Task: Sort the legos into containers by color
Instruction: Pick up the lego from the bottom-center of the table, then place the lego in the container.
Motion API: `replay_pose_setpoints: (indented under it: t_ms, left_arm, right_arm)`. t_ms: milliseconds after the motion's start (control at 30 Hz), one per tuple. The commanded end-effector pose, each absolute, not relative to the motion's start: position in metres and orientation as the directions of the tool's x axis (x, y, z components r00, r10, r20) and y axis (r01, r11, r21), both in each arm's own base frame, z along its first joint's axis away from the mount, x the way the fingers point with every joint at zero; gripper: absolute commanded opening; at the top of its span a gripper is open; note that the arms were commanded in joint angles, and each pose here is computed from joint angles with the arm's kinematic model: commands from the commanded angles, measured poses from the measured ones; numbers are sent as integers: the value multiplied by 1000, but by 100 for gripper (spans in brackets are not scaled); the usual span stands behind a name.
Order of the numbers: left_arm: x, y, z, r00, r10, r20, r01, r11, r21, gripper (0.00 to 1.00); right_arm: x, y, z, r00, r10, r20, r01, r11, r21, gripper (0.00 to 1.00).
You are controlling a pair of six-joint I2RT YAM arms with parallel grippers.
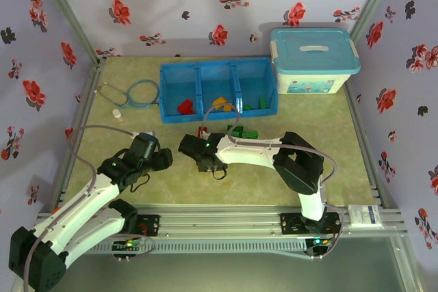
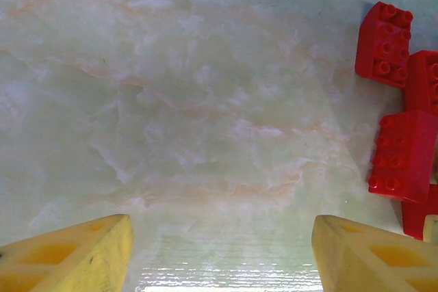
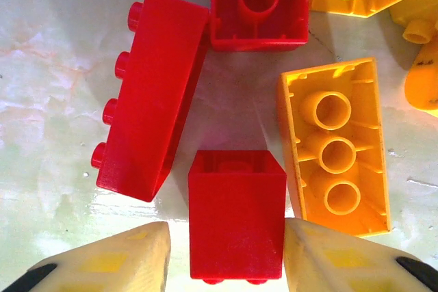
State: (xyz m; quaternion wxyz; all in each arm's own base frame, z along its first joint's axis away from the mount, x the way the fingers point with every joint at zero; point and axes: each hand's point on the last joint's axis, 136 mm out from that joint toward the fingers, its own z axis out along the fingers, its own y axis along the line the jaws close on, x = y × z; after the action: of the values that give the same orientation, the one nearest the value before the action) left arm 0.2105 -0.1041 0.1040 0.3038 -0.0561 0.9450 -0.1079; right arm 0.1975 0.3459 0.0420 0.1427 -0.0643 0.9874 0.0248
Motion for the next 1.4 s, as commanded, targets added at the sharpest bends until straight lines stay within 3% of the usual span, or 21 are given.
replay_pose_setpoints:
  t_ms: [0, 267, 400, 633, 933, 1367]
  left_arm:
    - [208, -103, 104, -804, -181, -567, -45, 968, -245, 70]
    - [206, -102, 104, -804, -181, -567, -46, 969, -244, 69]
    - [206, -100, 105, -800, -178, -572, -44, 970, -239, 69]
    - [205, -98, 106, -795, -182, -578, -46, 969, -241, 69]
    - [203, -97, 107, -795, -180, -579, -47, 970, -238, 68]
    - [199, -92, 108, -794, -188, -578, -57, 970, -236, 68]
  right_arm:
    - [201, 346, 39, -949, -107, -298, -115, 993, 8, 45]
    - [204, 351, 34, -950, -104, -293, -112, 994, 8, 41]
    - [205, 350, 39, -949, -107, -298, -113, 994, 2, 32]
    - [217, 359, 94, -909, -149, -390, -170, 985, 19, 25]
    - [286, 402, 159, -841, -232, -489, -301, 951, 66, 26]
    - [386, 440, 132, -847, -221, -484, -327, 933, 147, 28]
